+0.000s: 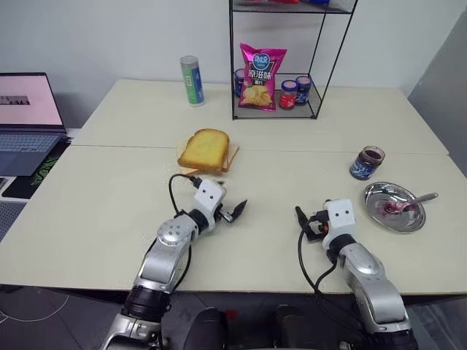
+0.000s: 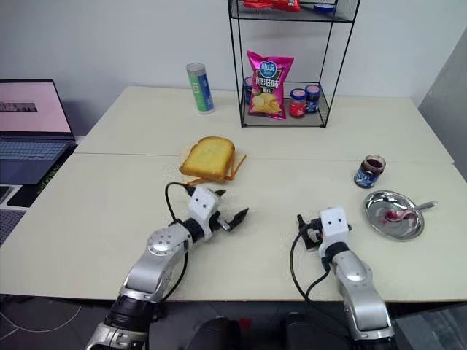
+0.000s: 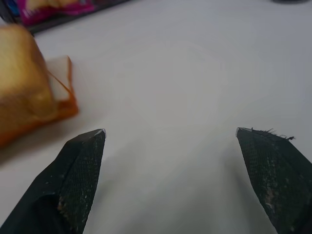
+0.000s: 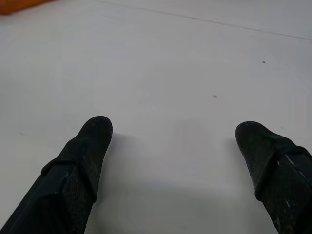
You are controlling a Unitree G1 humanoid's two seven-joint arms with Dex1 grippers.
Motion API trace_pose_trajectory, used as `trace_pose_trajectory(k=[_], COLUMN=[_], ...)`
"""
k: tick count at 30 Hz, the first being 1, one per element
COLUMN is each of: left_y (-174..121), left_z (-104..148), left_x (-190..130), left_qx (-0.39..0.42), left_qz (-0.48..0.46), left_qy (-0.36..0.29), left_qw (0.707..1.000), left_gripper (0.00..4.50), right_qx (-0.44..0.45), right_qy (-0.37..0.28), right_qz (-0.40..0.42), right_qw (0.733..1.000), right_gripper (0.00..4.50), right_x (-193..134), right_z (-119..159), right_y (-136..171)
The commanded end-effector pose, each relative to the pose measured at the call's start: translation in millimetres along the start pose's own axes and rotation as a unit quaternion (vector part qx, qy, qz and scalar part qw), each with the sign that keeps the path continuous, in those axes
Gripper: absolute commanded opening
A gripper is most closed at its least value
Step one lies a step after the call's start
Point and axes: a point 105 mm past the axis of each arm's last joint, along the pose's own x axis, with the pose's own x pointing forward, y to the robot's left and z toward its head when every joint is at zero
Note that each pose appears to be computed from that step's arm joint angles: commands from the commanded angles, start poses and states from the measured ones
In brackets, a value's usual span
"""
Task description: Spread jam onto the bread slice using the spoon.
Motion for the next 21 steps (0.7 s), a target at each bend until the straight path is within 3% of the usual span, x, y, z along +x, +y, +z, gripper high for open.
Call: trace_pose_trajectory(k=[1,4,8,14,19,21], left_y=[37,52,61,51,57,62], left_z=[27,23,12,1,3,7], left_x=[10,16,21,29,33,34], left_qx=[0.088,0.121,0.151,0.136,0.155,0.152], left_qz=[0.048,0.054,0.047,0.001,0.02,0.035], left_qy=[-0.028,-0.017,0.007,0.022,0.017,0.009], left_qw=[0.995,0.991,0.987,0.991,0.988,0.988], left_gripper=[4.5,4.5,4.5,4.5,4.5,4.12], right_qx=[-0.005,-0.012,-0.005,0.001,0.005,0.005], right_qy=[-0.068,-0.075,-0.076,-0.079,-0.082,-0.082], right_qz=[0.137,0.209,0.245,0.243,0.233,0.231], right_qw=[0.988,0.975,0.966,0.967,0.969,0.969], right_gripper=[4.47,4.47,4.47,4.47,4.47,4.5], right_x=[-6,-13,-15,-10,-8,-7], right_z=[50,63,71,74,75,75], right_y=[32,48,56,57,56,56])
